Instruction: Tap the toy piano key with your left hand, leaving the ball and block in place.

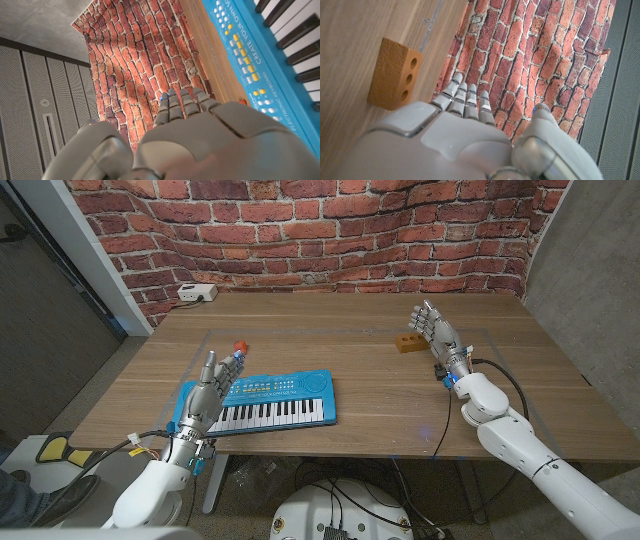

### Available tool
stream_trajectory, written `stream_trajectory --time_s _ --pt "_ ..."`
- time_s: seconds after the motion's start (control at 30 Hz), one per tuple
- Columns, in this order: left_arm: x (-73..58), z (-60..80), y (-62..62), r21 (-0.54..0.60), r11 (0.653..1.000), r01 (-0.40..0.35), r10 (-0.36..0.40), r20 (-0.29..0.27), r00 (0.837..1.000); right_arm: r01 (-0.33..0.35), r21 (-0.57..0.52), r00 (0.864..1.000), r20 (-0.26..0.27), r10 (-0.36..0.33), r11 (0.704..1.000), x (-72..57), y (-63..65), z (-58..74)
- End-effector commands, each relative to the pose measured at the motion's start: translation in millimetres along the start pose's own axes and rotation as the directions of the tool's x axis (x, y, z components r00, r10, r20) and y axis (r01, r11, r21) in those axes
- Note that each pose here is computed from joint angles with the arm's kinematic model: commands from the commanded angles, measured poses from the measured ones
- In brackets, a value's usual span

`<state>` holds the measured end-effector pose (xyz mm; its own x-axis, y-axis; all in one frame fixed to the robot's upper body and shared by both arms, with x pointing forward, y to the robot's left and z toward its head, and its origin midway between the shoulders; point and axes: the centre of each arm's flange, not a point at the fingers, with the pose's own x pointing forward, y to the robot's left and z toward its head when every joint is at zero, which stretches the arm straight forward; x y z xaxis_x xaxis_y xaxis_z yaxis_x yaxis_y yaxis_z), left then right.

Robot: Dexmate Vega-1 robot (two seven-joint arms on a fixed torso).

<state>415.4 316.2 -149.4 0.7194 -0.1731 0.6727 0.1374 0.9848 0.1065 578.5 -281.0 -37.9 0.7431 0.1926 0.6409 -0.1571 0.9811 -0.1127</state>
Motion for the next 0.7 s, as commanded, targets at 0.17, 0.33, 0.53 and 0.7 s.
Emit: stream_trajectory --time_s 0.17,0.33,0.53,0.7 --pt "-40.8 2.6 -1.8 0.033 0.998 -0.046 0.046 -0.025 0.999 -0.018 -0.035 1.000 0.003 0.018 0.999 0.2 2.8 10.8" --pt "-55.1 6.8 -0.1 0.070 0.995 -0.076 0.078 -0.024 0.997 -0.035 -0.024 0.999 0.002 0.035 0.999 4.1 10.2 9.2" --pt "-66.6 6.3 -2.2 0.095 0.991 -0.093 0.096 -0.019 0.995 -0.058 -0.020 0.998 -0.001 0.058 0.998 7.1 18.1 6.8" --pt "-68.7 2.7 -5.1 0.117 0.988 -0.100 0.104 -0.031 0.994 -0.062 -0.012 0.998 -0.003 0.062 0.998 7.4 20.9 4.4"
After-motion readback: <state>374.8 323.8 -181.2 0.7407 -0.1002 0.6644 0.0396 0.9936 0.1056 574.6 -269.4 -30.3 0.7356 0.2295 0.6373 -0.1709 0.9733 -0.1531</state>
